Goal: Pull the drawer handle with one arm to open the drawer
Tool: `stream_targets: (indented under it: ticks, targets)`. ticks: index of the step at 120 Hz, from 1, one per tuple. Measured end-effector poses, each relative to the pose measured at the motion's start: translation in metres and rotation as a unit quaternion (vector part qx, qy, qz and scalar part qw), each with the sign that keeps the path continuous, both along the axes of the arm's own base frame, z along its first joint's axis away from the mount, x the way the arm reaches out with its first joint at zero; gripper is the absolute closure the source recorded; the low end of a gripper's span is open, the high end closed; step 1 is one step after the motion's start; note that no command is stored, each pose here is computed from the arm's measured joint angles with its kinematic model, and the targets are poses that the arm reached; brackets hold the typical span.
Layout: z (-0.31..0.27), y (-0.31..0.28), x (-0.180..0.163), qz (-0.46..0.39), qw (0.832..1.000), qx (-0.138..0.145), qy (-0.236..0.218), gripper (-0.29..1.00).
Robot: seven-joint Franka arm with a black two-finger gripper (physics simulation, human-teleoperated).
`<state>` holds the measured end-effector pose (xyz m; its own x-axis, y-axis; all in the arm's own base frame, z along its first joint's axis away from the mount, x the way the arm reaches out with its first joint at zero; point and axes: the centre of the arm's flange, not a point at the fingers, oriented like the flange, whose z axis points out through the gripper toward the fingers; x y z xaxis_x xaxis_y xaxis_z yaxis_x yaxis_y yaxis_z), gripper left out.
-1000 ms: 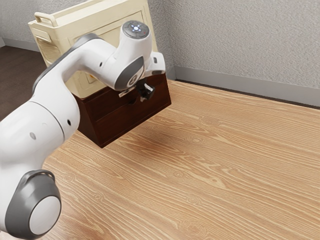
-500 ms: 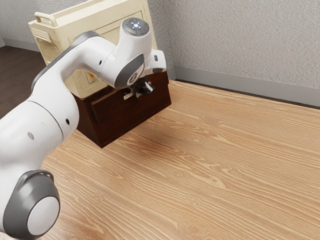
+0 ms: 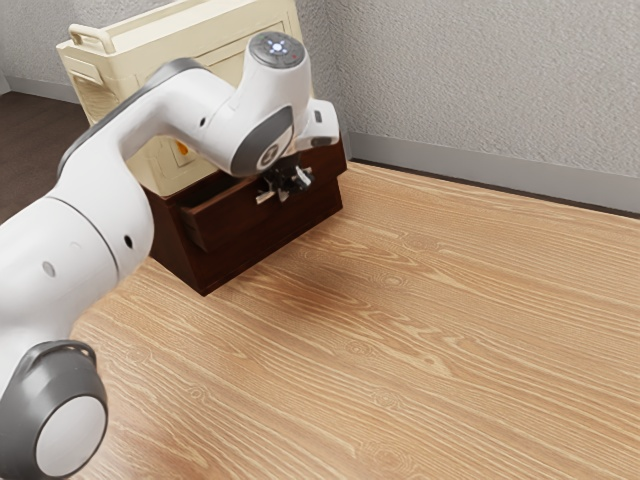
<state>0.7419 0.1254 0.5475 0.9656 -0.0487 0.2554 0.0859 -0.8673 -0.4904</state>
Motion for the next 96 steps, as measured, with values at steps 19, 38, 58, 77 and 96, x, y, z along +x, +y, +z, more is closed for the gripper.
stream_targets:
  ticks: [19, 38, 58, 77, 96]
  targets:
    - [-0.001, -0.009, -0.002, -0.005, 1.000, -0.003, 0.005, 0.78]
    - [0.000, -0.015, -0.004, -0.009, 1.000, -0.004, 0.006, 0.79]
    - [-0.001, -0.026, -0.006, -0.016, 1.000, -0.007, 0.010, 0.79]
    - [-0.003, -0.038, -0.008, -0.024, 1.000, -0.010, 0.014, 0.79]
    - [-0.001, -0.048, -0.010, -0.031, 0.999, -0.018, 0.015, 0.79]
